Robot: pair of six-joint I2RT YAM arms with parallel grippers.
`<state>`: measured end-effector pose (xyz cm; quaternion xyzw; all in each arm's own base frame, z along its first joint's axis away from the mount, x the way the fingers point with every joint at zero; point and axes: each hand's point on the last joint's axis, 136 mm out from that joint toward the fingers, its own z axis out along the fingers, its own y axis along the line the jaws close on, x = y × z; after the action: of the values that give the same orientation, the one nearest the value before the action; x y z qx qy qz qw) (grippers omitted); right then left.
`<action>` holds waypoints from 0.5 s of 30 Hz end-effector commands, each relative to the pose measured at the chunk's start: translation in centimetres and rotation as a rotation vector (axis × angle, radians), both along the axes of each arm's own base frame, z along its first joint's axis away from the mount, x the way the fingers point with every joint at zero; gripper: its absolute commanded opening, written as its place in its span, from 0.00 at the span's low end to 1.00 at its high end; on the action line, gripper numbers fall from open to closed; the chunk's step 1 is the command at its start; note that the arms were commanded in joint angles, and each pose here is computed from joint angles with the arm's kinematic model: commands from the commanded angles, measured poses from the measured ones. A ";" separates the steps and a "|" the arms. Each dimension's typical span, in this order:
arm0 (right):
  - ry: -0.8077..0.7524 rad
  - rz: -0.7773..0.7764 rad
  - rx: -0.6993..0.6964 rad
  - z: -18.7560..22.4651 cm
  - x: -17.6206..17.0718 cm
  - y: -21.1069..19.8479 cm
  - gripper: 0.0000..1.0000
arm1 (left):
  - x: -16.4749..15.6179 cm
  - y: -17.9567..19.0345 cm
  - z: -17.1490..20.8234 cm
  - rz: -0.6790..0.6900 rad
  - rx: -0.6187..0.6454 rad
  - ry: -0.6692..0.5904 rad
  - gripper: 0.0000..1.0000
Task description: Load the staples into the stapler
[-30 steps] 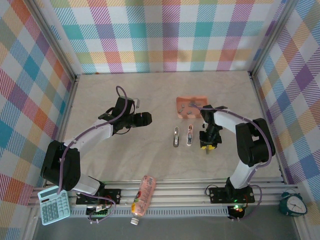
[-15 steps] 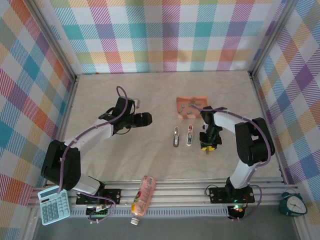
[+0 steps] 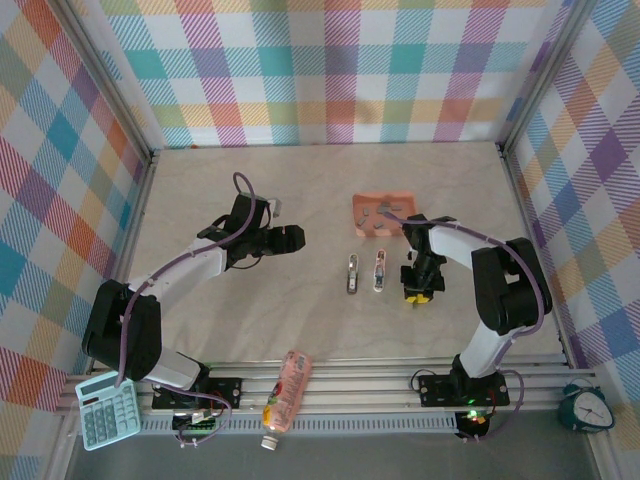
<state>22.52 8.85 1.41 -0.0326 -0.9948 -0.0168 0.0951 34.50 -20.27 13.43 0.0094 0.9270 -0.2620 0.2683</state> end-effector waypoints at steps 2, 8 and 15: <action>0.017 0.005 -0.017 0.1 -1.0 0.0 0.16 | 0.2 0.3 -0.3 0.013 -0.005 0.006 0.76; -0.122 0.002 0.006 2.4 0.2 0.5 0.14 | 0.2 0.3 -0.3 0.013 -0.005 0.005 0.76; -0.452 -0.020 0.130 7.1 2.1 3.7 0.15 | 0.3 0.0 -1.2 0.016 -0.018 0.037 0.76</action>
<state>23.77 11.07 6.93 -0.0155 -0.9964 -0.0569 -0.0617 34.53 -20.31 13.05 0.0069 0.9286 -0.2613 0.2634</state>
